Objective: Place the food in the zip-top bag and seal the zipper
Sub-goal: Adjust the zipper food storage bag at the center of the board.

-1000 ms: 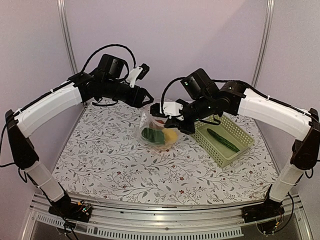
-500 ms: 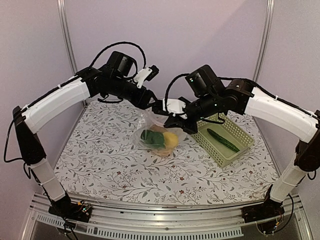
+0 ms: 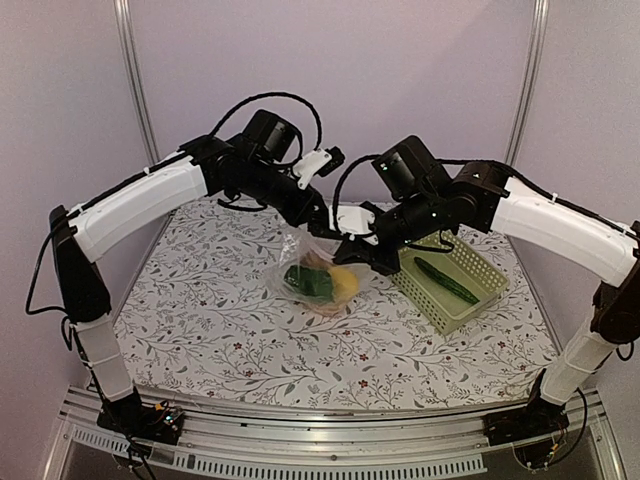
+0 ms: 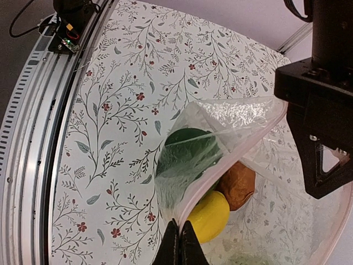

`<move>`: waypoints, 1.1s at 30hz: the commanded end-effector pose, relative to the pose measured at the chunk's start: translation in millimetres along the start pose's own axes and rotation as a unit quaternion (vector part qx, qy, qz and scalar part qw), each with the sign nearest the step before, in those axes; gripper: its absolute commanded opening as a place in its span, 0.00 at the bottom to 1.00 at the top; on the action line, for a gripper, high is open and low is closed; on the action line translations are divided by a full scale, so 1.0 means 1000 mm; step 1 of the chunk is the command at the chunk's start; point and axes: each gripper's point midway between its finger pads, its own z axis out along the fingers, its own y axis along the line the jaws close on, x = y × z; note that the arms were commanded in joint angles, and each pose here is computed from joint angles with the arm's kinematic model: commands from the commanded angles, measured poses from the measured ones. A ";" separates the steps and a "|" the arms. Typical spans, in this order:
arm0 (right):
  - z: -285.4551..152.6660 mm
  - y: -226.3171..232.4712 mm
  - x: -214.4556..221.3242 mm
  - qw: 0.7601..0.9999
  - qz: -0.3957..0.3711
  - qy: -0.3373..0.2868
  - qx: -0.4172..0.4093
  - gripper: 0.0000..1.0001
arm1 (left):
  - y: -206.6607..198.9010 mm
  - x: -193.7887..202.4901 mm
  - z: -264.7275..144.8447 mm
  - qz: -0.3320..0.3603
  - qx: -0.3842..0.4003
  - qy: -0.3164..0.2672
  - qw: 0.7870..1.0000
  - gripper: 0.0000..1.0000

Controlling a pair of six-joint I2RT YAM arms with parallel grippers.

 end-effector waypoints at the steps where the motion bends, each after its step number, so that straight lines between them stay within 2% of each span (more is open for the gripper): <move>1: -0.013 0.008 -0.004 1.000 0.003 -0.011 -0.005 0.00 | -0.012 -0.011 -0.015 0.019 0.009 -0.016 1.000 0.06; 3: -0.013 0.008 -0.005 1.000 0.005 -0.013 -0.006 0.00 | -0.014 -0.012 -0.016 0.027 0.010 -0.017 0.999 0.13; 4: -0.013 0.008 -0.005 1.000 0.005 -0.013 -0.007 0.00 | -0.014 -0.013 -0.016 0.029 0.006 -0.018 0.999 0.20; 12: -0.013 0.010 -0.004 1.000 0.007 -0.011 -0.010 0.00 | -0.010 -0.019 -0.014 0.033 -0.004 -0.025 0.999 0.21; 16: -0.013 0.010 -0.003 1.000 0.008 -0.010 -0.010 0.00 | -0.015 -0.021 -0.014 0.041 -0.002 -0.027 0.999 0.29; 18: -0.013 0.009 -0.003 1.000 0.009 -0.009 -0.008 0.00 | -0.015 -0.021 -0.014 0.042 -0.004 -0.026 0.999 0.26; 26: -0.012 0.010 0.000 1.000 0.009 -0.004 -0.009 0.00 | -0.018 -0.023 -0.021 0.044 -0.003 -0.031 0.999 0.00; 29: -0.017 0.007 -0.002 1.000 0.009 -0.006 -0.003 0.00 | -0.016 -0.023 -0.023 0.042 -0.010 -0.033 0.999 0.00; 30: -0.021 0.005 -0.003 1.000 0.011 -0.008 -0.001 0.02 | -0.015 -0.022 -0.022 0.040 -0.012 -0.033 0.999 0.00; 33: -0.043 -0.011 -0.006 0.999 0.026 -0.024 0.013 0.21 | -0.012 -0.023 -0.023 0.035 -0.022 -0.041 0.998 0.00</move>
